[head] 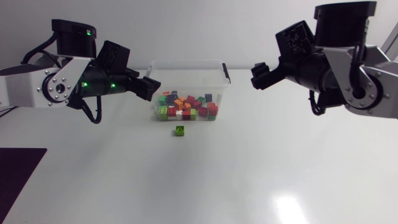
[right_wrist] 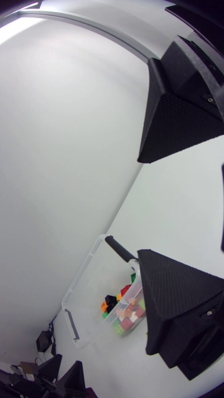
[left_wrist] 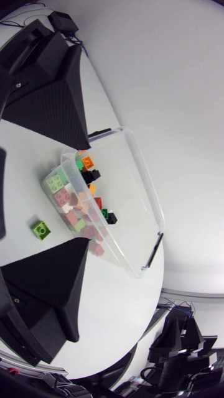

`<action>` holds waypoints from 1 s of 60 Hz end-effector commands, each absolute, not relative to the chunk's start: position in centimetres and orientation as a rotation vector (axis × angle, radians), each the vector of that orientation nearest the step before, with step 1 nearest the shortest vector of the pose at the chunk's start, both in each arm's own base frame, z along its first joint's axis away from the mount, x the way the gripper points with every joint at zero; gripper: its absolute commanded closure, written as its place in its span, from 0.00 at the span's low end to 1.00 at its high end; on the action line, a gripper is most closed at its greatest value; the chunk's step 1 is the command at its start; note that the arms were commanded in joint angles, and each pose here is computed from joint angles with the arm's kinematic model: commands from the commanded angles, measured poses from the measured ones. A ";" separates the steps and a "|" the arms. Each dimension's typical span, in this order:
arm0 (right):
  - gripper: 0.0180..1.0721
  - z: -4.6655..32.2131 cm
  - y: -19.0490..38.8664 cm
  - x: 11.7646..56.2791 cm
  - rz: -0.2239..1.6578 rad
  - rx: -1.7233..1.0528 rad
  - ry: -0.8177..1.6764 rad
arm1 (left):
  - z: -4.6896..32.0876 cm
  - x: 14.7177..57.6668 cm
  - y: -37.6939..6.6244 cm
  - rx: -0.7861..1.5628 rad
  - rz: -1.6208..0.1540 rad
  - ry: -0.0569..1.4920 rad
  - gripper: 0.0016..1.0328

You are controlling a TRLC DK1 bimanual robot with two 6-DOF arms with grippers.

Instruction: Place the duplo bricks in the container

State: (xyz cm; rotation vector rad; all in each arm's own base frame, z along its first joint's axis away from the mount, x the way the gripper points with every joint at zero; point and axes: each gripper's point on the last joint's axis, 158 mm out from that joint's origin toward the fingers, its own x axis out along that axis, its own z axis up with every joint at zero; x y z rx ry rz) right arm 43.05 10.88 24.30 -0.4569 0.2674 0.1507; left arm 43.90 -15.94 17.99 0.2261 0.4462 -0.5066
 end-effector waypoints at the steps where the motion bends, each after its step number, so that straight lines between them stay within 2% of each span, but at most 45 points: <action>1: 0.05 23.9 9.0 41.9 0.118 -0.466 0.263 | 16.4 42.8 -15.1 0.204 -0.477 0.499 0.05; 11: 0.05 24.1 6.5 39.7 0.061 -0.361 0.253 | 13.5 41.1 -15.3 0.204 -0.422 0.554 0.05; 23: 0.05 23.6 4.7 37.2 0.024 -0.304 0.243 | 10.1 39.8 -17.9 0.190 -0.407 0.547 0.11; 49: 0.05 21.9 -1.0 33.0 -0.135 -0.291 0.244 | 5.4 42.8 -19.0 0.152 -0.365 0.609 0.16; 60: 0.05 19.8 -2.4 31.3 -0.181 -0.284 0.254 | 3.2 44.2 -19.3 0.131 -0.306 0.653 0.16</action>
